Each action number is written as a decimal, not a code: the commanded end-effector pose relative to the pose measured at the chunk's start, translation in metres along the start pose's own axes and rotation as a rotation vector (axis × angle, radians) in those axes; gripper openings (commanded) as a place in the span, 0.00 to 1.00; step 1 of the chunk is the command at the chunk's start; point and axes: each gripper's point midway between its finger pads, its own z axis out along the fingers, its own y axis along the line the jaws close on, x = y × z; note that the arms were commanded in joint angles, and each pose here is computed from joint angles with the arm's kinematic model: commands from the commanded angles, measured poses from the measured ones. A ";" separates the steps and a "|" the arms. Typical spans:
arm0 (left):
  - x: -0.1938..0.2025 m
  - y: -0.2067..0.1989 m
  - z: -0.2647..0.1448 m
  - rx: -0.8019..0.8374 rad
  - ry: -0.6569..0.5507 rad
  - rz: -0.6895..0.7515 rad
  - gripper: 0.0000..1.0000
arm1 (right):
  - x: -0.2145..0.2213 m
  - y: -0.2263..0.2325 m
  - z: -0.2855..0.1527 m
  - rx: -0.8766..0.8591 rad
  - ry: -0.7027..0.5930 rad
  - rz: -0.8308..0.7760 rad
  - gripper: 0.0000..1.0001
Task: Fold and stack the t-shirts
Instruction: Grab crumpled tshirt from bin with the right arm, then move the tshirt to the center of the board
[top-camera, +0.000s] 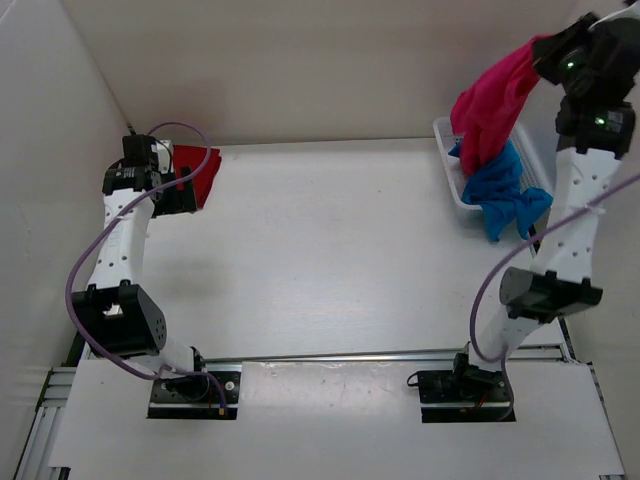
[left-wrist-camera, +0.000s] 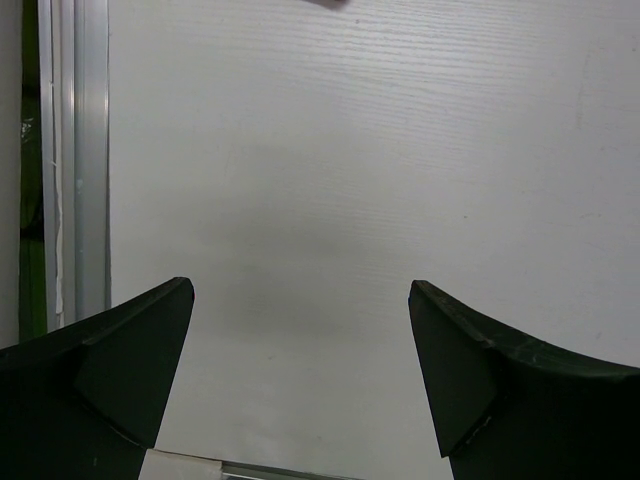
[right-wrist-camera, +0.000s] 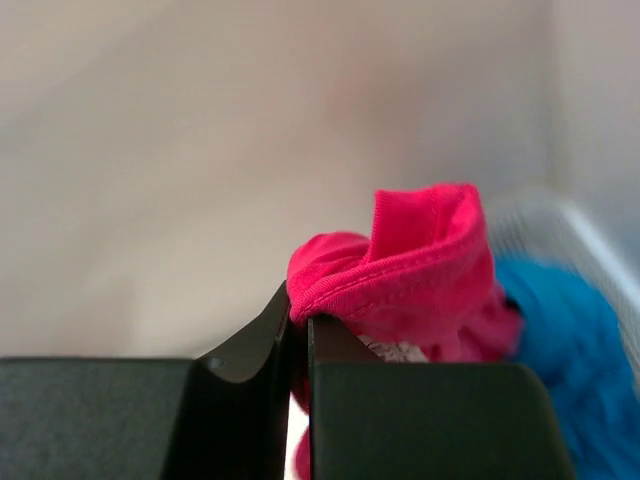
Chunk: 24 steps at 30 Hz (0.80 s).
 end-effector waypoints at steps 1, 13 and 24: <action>-0.010 -0.008 -0.025 0.052 -0.104 -0.003 1.00 | -0.102 0.090 -0.093 -0.300 -0.303 -0.008 0.00; -0.011 -0.013 -0.033 0.085 -0.131 -0.002 1.00 | -0.045 0.301 -0.241 -0.955 -0.197 0.089 0.00; -0.021 -0.008 -0.038 0.043 -0.142 0.002 1.00 | 0.199 0.187 -0.111 -0.147 0.340 0.328 0.40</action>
